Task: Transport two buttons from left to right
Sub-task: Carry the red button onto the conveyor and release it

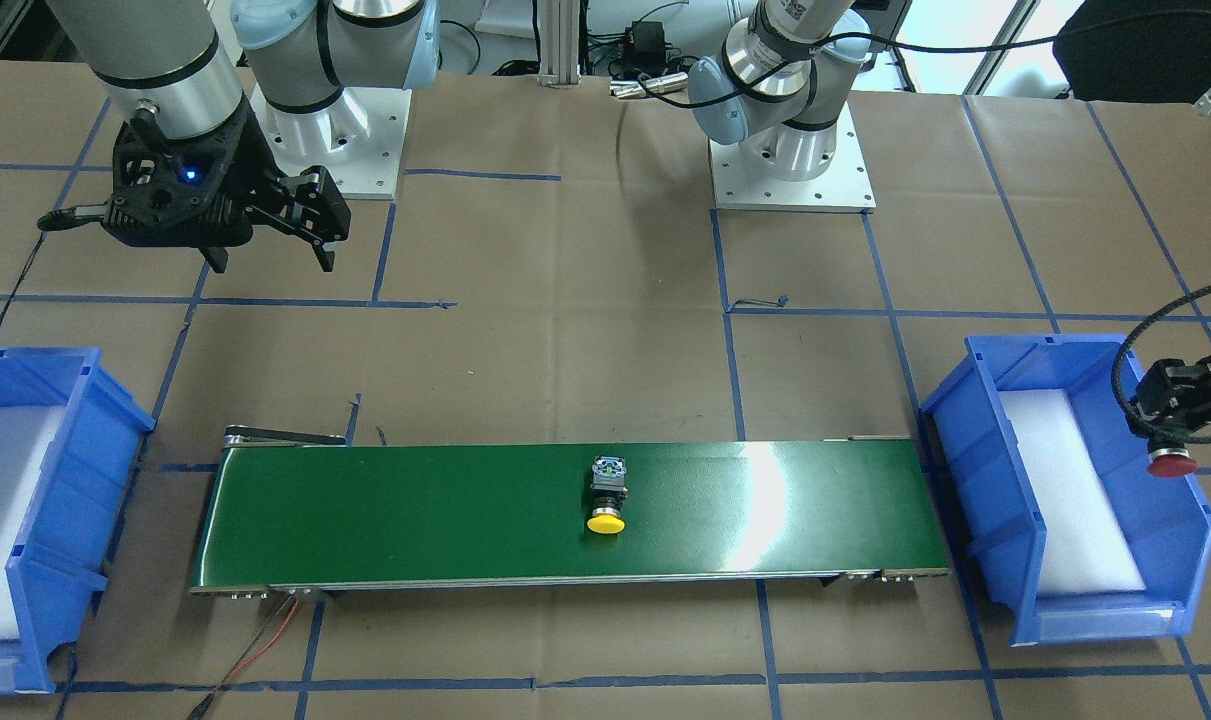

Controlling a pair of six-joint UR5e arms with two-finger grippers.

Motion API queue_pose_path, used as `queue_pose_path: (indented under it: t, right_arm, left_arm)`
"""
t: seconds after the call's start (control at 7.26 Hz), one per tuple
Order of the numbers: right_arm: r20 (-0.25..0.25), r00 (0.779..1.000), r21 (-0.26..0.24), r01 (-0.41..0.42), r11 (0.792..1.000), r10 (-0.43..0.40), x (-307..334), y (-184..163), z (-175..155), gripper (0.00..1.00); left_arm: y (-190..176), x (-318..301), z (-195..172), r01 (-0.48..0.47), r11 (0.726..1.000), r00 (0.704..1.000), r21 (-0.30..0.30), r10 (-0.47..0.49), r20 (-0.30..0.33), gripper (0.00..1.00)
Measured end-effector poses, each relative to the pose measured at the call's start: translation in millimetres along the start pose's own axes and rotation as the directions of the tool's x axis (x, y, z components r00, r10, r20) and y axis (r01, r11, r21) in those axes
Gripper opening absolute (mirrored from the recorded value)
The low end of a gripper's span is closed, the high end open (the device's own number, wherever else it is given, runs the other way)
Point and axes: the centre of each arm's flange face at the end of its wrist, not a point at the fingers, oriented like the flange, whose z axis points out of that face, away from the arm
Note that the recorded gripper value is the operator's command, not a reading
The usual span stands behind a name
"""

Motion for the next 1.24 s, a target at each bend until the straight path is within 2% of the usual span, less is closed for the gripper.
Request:
queue_pose_path:
  t: [0.83,1.24]
  right_arm:
    - [-0.001,1.000,-0.005,0.002,1.000,-0.002,0,0,2,1.00]
    - [-0.001,1.000,-0.005,0.002,1.000,-0.003,0,0,2,1.00]
  left_arm:
    - [-28,161,9,0.114,0.993,0.993,-0.019,-0.114,-0.001,0.00]
    - [-23,196,45,0.129,0.990,0.992,-0.064,-0.129,-0.008,0.00]
